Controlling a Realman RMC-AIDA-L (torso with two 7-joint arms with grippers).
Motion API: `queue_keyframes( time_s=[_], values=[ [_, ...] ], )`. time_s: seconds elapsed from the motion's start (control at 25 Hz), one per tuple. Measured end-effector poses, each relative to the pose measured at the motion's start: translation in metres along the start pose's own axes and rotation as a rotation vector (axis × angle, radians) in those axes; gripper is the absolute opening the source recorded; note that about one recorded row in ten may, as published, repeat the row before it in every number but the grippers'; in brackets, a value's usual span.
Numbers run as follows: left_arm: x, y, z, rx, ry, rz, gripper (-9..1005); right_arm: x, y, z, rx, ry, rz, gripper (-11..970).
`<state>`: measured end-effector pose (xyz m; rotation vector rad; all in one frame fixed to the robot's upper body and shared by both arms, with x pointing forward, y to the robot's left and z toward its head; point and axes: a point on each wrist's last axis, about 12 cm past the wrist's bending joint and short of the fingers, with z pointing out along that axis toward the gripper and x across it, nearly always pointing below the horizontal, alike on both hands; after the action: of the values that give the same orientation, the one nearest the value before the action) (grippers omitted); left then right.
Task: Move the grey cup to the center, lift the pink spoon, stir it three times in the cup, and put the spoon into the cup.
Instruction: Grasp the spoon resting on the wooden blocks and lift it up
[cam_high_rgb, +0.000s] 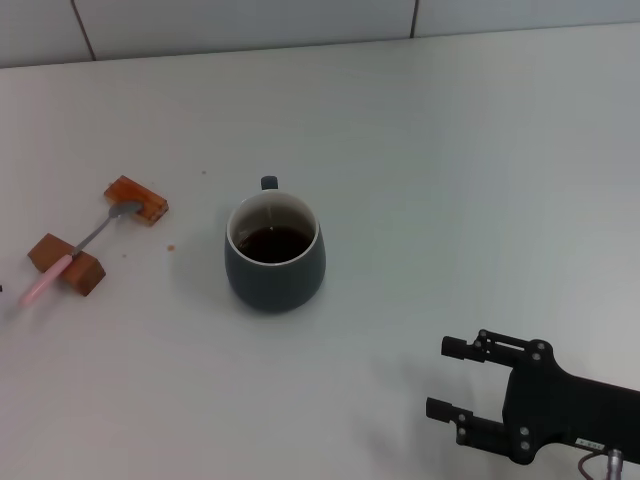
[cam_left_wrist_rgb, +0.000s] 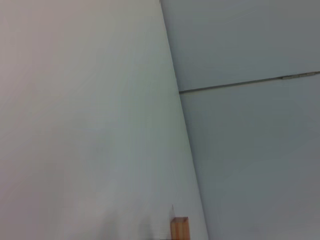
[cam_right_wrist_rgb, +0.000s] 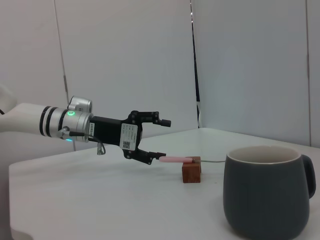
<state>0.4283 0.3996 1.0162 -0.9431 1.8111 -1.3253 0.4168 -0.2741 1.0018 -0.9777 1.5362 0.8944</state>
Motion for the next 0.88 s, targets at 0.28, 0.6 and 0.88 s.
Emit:
queue_keyframes(
  time_s=[0.28, 0.6, 0.88],
  values=[
    [0.003, 0.001, 0.001, -0.001, 0.01, -0.029, 844, -0.001, -0.001, 0.0, -0.002, 0.001, -0.004, 676],
    [0.01, 0.004, 0.003, -0.006, 0.024, -0.069, 844, -0.002, -0.004, 0.001, -0.008, 0.002, -0.01, 676],
    [0.019, 0.006, 0.007, -0.011, 0.065, -0.105, 844, -0.003, -0.006, 0.003, -0.01, 0.007, -0.016, 676]
  ],
)
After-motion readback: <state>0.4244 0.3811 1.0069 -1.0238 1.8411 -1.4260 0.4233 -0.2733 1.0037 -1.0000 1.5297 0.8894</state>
